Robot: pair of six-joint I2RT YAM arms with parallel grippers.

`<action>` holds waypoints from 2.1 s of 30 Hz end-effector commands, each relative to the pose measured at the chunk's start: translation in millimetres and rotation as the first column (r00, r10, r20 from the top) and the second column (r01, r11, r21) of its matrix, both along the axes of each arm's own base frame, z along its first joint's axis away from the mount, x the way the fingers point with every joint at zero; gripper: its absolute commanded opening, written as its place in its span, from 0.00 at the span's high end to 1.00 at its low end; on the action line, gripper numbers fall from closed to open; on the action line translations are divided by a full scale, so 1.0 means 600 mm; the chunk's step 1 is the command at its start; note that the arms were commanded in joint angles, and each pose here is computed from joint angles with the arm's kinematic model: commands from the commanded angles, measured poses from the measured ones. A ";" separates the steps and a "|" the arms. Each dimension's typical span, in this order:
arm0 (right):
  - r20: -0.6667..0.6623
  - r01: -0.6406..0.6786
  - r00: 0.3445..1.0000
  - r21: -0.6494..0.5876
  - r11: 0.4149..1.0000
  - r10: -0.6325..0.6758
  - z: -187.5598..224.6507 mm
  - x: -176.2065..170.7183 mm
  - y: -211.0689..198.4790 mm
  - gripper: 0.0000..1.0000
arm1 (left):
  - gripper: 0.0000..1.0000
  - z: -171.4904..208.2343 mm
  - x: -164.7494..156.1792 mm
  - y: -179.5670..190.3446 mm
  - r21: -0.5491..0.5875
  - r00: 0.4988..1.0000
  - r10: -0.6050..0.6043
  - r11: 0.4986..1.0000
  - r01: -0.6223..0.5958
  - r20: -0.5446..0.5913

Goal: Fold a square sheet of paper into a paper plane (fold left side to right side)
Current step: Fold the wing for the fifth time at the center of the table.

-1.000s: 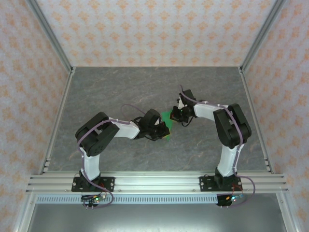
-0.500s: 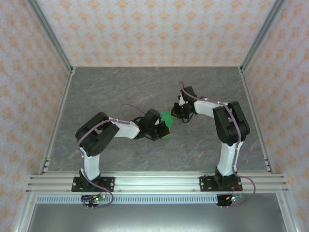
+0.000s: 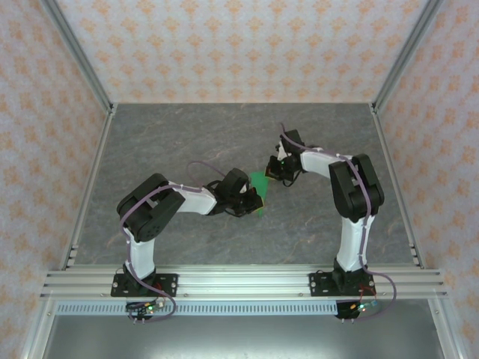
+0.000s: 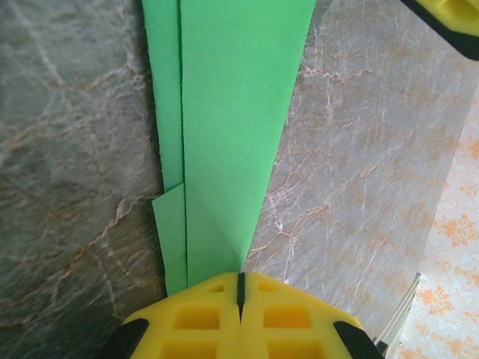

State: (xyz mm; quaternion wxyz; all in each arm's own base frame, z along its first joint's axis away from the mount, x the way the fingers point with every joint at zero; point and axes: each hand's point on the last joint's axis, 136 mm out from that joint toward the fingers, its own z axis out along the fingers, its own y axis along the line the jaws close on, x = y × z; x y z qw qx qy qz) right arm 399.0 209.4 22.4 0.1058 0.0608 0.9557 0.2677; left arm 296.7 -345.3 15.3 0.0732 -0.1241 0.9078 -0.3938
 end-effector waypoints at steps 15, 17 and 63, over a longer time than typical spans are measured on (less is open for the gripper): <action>0.159 0.129 0.981 -0.098 0.987 -0.112 0.012 0.116 -0.083 1.00 | 1.00 -0.104 -0.082 0.061 0.193 0.977 0.012 0.981 0.030 -0.213; 0.176 0.128 0.978 -0.101 0.987 -0.109 0.028 0.117 -0.085 1.00 | 1.00 -0.103 -0.081 0.060 0.190 0.978 0.010 0.981 0.030 -0.210; -0.042 0.015 0.999 0.029 0.999 -0.014 -0.044 -0.059 0.009 1.00 | 1.00 0.115 0.005 0.016 -0.009 0.990 -0.086 0.996 0.087 0.114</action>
